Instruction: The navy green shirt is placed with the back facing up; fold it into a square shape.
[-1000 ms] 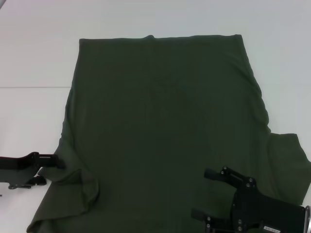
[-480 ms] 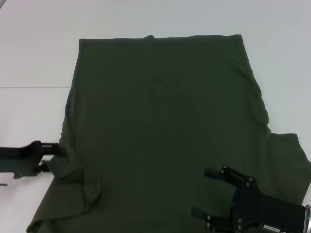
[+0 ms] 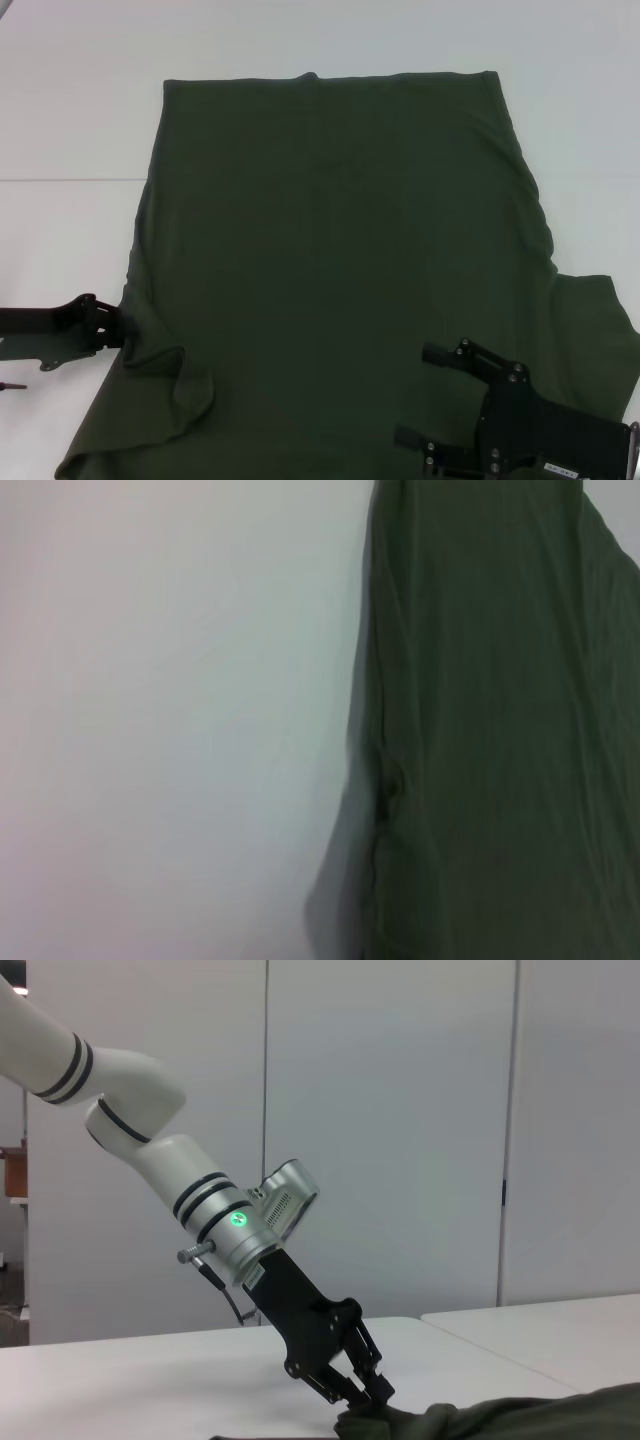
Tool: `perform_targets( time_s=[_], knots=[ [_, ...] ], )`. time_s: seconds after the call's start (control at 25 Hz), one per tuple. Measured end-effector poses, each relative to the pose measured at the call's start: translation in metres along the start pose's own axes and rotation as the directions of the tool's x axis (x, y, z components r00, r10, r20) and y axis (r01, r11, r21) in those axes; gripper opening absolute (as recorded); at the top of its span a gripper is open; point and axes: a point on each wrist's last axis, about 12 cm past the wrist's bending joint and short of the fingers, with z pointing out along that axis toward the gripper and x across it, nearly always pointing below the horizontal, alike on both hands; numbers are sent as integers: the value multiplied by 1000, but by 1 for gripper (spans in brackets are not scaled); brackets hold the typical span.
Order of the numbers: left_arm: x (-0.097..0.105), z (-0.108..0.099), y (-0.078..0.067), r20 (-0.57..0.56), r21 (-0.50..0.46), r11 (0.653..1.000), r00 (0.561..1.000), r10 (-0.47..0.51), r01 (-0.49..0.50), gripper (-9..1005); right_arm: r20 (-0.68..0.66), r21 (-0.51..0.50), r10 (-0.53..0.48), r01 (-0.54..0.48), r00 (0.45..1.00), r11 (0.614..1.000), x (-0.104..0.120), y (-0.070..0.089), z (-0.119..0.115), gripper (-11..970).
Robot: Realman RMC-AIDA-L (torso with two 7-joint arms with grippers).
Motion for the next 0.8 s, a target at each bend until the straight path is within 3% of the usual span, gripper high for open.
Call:
perform_targets(
  time_s=[0.16,0.56,0.8],
  knots=[
    [0,1,-1,2,-1,1000,1000,1,-1,208,9,3,3,-3,1000,1000,0,1,-1,927],
    [0,5,-3,11,3,1000,1000,7,-7,93,13,5,0,0,1000,1000,-1,0,-1,926],
    [1,12,-12,43,109,994,998,-36,31,75,13,4,-1,1,1000,1000,-1,0,0,926]
  ],
)
